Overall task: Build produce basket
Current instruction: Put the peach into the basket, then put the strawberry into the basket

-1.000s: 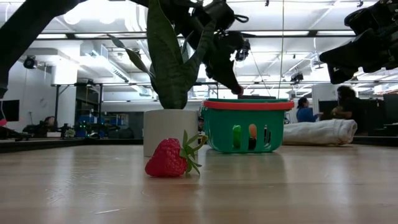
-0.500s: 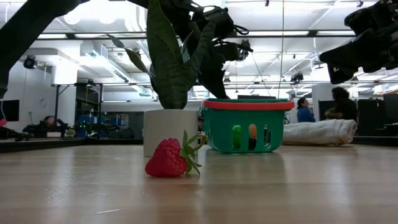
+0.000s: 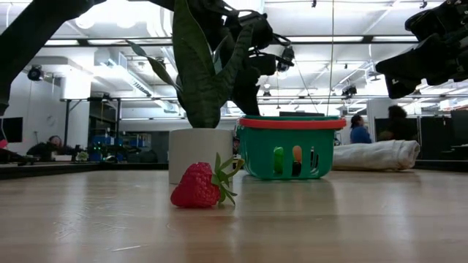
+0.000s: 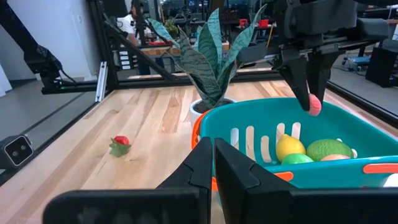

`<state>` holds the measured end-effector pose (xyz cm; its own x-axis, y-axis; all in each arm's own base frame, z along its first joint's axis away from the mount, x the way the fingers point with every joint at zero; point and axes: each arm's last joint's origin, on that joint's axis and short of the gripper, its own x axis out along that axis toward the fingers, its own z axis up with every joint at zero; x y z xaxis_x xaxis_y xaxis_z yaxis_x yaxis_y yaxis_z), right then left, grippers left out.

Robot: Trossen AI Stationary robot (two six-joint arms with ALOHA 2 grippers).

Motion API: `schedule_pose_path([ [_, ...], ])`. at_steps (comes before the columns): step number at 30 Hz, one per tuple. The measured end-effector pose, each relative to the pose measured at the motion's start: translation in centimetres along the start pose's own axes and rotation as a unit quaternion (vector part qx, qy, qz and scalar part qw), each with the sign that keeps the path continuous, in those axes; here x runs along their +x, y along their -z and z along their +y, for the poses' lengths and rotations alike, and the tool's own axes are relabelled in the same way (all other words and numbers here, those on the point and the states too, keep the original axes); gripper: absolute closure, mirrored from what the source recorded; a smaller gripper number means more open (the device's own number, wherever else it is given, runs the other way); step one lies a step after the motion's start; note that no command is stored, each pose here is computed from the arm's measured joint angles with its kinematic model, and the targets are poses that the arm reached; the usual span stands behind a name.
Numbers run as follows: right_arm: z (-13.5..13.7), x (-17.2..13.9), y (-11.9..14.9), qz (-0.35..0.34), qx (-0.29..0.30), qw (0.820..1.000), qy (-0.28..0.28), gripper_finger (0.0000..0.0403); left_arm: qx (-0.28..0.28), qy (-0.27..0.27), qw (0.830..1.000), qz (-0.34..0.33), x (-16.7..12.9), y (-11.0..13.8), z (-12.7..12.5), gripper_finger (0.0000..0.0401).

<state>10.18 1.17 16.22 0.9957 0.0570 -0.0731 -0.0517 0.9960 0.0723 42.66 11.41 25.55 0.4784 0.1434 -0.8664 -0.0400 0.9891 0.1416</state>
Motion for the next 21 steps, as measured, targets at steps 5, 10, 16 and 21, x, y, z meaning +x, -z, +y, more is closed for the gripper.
schedule_pose_path([
  [5,0.0,0.0,0.0,0.0,0.0,1.0,0.0,0.0394,0.003,0.0,1.0,0.0,0.0,0.0,0.0,0.0336],
  [10,0.0,0.0,0.0,0.0,0.0,1.0,0.0,0.0394,0.007,0.0,1.0,0.0,0.0,0.0,0.0,0.0257],
  [16,0.0,0.0,0.0,0.0,0.0,1.0,0.0,0.0394,0.023,-0.009,0.999,-0.028,-1.5,-1.1,0.0,0.0186],
  [21,0.0,0.0,0.0,0.0,0.0,1.0,0.0,0.0394,0.051,-0.029,0.991,-0.124,-6.4,-4.0,-1.3,0.0181],
])
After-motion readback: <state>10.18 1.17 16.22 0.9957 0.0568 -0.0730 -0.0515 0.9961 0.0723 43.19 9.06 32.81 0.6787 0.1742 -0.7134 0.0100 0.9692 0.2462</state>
